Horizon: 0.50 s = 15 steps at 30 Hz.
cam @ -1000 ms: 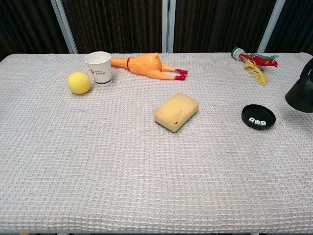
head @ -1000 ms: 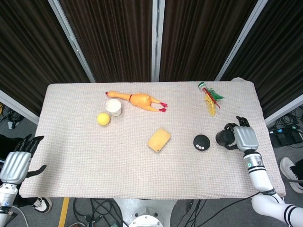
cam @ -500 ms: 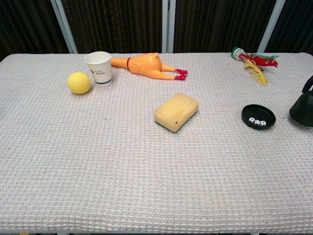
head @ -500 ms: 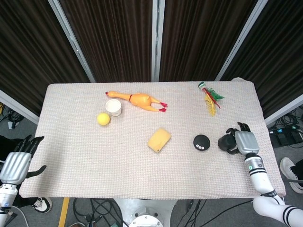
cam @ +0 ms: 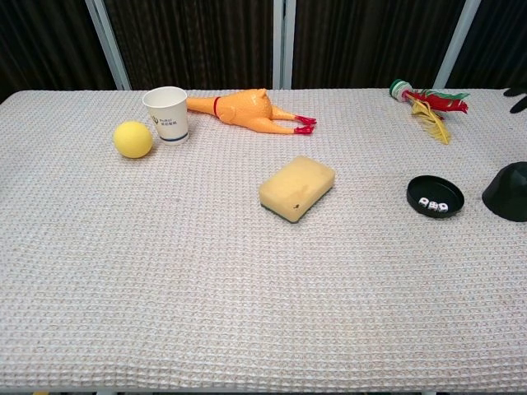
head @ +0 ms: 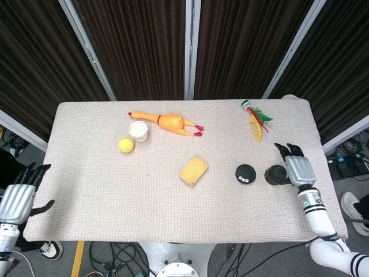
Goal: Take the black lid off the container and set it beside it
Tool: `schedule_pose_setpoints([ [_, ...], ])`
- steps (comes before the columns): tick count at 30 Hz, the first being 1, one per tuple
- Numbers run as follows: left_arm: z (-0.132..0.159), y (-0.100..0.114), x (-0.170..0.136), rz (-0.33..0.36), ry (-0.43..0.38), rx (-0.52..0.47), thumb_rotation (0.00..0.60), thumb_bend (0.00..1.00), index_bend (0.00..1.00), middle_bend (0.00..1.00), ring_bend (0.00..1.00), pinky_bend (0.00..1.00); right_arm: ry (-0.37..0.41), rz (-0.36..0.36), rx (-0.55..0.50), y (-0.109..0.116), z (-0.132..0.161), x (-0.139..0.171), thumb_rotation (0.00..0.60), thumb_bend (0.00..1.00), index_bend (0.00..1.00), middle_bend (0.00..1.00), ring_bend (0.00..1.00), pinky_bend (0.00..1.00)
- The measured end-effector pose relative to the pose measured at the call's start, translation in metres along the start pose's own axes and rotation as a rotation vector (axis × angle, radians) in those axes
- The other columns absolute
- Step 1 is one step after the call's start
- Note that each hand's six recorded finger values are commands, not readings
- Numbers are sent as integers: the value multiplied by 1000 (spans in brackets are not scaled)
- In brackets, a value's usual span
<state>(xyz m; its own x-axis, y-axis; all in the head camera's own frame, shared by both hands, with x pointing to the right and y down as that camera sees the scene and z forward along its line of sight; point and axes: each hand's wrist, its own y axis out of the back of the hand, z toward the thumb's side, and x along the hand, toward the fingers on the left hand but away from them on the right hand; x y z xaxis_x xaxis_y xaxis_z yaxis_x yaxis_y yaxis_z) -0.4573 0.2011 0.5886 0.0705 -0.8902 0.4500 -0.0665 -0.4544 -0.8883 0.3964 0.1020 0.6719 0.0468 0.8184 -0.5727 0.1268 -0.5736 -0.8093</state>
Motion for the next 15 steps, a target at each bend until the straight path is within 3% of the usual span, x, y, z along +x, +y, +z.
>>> schedule_pose_setpoints([
  [8, -7, 2, -1, 10, 39, 10, 600, 188, 83, 103, 0, 159, 55, -172, 50, 49, 3, 39, 600, 0, 31, 60, 0, 0],
  [15, -6, 4, 0, 28, 39, 9, 600, 188, 83, 103, 0, 159, -60, -317, 153, 54, -33, 107, 600, 0, 11, 39, 0, 0],
])
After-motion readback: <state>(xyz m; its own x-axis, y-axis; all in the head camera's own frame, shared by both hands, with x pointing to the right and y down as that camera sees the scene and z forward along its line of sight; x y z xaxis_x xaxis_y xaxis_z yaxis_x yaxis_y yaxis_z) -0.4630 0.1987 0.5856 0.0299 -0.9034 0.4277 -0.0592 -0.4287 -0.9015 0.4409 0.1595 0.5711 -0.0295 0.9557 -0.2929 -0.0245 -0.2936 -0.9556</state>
